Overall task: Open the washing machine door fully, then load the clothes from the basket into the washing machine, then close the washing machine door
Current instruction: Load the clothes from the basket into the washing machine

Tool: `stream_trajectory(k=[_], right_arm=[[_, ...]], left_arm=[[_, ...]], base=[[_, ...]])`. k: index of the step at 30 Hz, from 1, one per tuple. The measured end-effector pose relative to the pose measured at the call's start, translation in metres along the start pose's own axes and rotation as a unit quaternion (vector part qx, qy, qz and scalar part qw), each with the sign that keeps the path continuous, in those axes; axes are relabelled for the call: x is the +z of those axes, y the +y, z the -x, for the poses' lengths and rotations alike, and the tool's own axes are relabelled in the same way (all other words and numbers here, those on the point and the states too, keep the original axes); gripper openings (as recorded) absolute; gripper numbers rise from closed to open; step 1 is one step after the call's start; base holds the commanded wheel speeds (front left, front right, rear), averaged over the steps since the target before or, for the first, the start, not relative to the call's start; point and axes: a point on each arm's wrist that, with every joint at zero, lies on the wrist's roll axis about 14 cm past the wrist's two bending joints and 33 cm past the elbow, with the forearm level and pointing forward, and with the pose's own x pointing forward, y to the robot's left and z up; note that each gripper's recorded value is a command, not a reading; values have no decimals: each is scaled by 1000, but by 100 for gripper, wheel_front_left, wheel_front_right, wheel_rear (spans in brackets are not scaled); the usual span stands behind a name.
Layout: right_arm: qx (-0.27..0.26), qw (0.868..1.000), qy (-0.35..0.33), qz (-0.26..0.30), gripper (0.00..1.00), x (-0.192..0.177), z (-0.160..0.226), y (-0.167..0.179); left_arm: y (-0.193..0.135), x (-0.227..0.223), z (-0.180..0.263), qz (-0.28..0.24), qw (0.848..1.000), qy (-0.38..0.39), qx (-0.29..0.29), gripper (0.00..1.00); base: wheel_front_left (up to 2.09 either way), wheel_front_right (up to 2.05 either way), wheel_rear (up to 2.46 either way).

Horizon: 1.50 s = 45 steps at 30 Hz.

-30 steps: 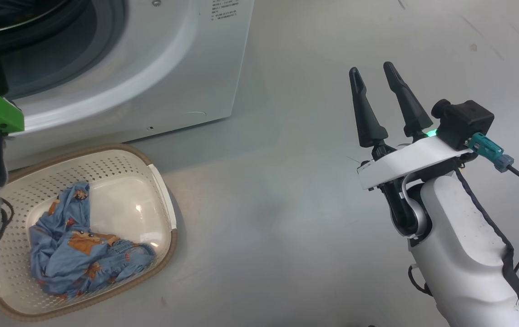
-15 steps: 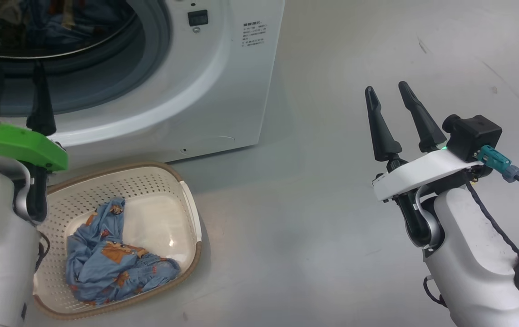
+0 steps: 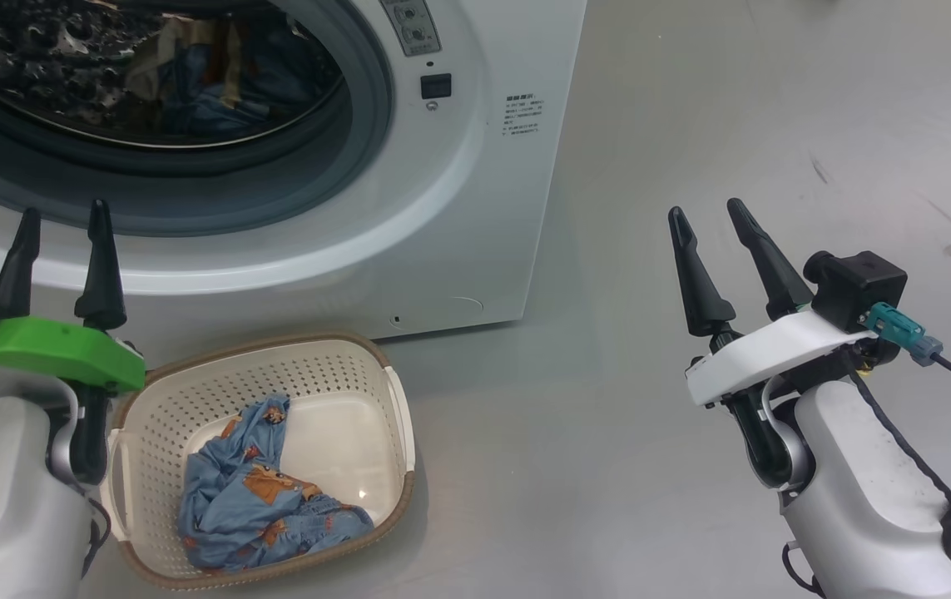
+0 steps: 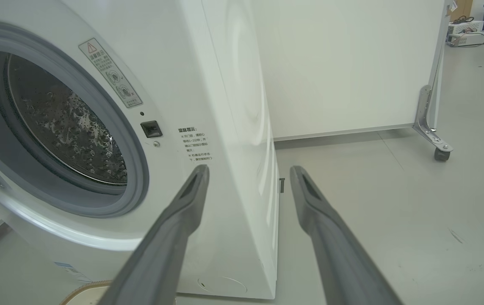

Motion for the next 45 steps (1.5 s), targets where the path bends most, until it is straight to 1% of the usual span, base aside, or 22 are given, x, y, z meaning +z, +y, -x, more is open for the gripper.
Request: stream_trajectory(k=[6, 16, 23, 34, 45], right_arm=[[17, 1000, -10, 9, 100, 10, 1, 10], [37, 999, -8, 8, 100, 10, 11, 27], [37, 999, -5, 8, 100, 10, 19, 27], [41, 999, -11, 17, 100, 16, 20, 27], [44, 999, -13, 18, 100, 17, 19, 28]], left_arm=[[5, 10, 30, 5, 1000, -15, 15, 100], [13, 29, 72, 17, 998, -51, 44, 100], [13, 31, 94, 27, 996, -61, 58, 100], [4, 29, 115, 30, 995, -67, 61, 100], [2, 32, 125, 29, 995, -74, 63, 100]], base=[[0, 0, 0], [0, 0, 0], [0, 0, 0], [0, 0, 0], [0, 0, 0]])
